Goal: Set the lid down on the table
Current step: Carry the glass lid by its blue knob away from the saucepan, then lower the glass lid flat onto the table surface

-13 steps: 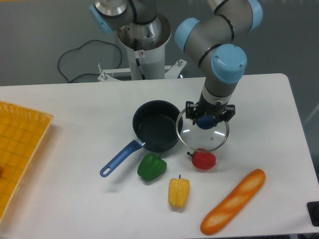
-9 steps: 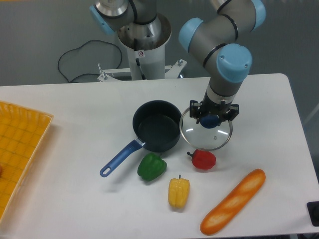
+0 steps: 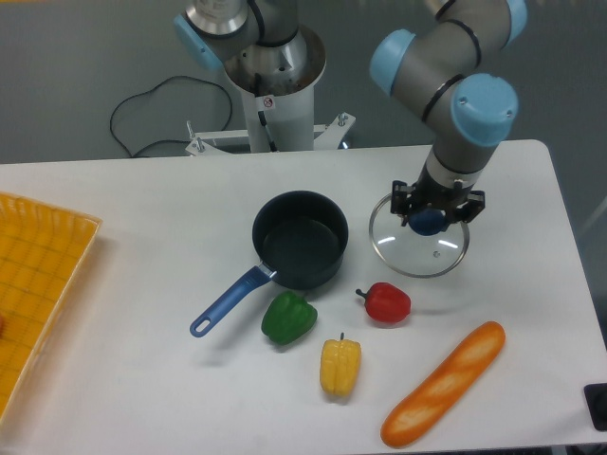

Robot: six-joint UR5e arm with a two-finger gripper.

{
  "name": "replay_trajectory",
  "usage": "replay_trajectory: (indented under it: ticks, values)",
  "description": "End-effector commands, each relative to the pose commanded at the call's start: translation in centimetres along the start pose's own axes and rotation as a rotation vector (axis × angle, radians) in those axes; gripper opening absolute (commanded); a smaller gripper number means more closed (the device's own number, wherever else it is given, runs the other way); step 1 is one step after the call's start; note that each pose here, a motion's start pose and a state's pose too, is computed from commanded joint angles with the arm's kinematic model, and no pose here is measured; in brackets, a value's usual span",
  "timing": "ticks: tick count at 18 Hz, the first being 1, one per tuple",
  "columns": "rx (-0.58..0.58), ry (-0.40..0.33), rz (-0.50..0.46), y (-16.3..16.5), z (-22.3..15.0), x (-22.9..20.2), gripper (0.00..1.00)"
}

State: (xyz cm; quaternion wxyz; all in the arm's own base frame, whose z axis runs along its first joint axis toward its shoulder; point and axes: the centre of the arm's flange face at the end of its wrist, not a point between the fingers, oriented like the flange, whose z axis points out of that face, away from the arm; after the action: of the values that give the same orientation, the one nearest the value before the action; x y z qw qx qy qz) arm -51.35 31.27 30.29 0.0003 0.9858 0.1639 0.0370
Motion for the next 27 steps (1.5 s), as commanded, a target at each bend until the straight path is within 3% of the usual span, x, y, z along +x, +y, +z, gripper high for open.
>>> replay_trajectory:
  ticks: [8,18,27]
  values:
    - [-0.017,0.016,0.024,0.3,2.1,-2.1,0.47]
    - [0.028,-0.044,0.026,1.6,5.6,-7.4,0.47]
    - [0.033,-0.055,0.033,1.1,6.9,-8.3,0.47]
